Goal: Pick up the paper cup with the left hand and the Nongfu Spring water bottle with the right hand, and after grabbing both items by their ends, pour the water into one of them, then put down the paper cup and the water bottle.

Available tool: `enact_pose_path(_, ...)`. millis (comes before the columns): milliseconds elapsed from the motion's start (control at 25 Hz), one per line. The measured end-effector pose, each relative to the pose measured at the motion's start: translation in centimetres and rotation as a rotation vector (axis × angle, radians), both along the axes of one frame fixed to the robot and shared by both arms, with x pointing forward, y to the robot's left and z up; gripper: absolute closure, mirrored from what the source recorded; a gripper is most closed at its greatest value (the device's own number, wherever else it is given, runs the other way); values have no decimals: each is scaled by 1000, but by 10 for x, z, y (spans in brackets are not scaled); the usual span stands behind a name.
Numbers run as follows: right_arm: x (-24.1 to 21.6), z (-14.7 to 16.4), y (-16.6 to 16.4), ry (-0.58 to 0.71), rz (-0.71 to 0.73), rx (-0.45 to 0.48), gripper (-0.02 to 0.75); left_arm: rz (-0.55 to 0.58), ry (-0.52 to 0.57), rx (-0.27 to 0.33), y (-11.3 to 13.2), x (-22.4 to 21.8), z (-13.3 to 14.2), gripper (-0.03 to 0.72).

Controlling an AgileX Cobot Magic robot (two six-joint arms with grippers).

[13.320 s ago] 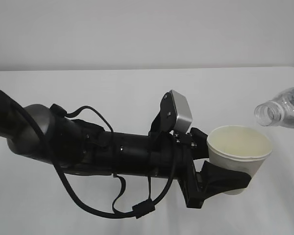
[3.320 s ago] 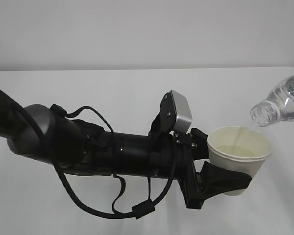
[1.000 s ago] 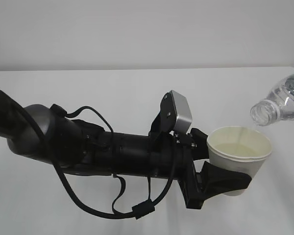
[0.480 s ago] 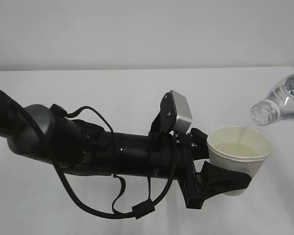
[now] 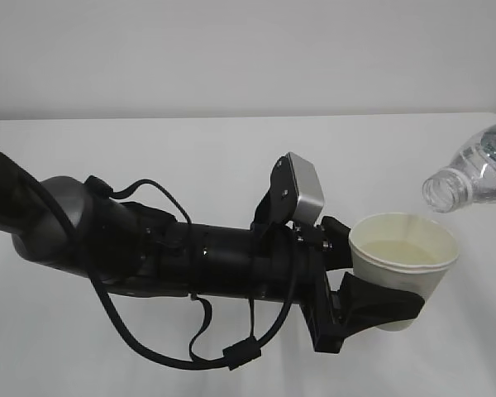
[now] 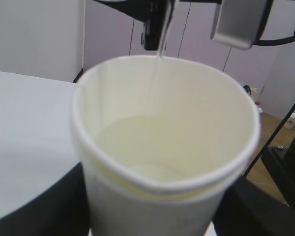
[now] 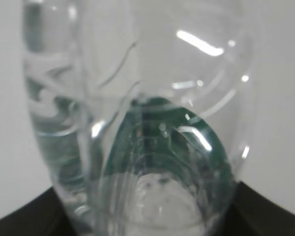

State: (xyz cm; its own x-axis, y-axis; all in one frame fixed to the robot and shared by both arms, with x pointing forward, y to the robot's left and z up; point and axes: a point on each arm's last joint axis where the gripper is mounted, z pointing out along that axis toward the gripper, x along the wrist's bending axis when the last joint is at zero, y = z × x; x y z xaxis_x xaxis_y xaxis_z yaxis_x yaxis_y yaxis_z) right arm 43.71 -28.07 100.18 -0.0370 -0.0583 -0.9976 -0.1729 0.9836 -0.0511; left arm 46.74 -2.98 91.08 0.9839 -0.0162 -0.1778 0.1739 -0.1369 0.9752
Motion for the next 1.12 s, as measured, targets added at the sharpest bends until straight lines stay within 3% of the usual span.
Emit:
enact_pose_path(600,0,0,0,0,0,0,291,1,0,2,0,0,0,207)
enact_pose_path(1120,0,0,0,10,-1,58,291,1,0,3,0,0,0,207)
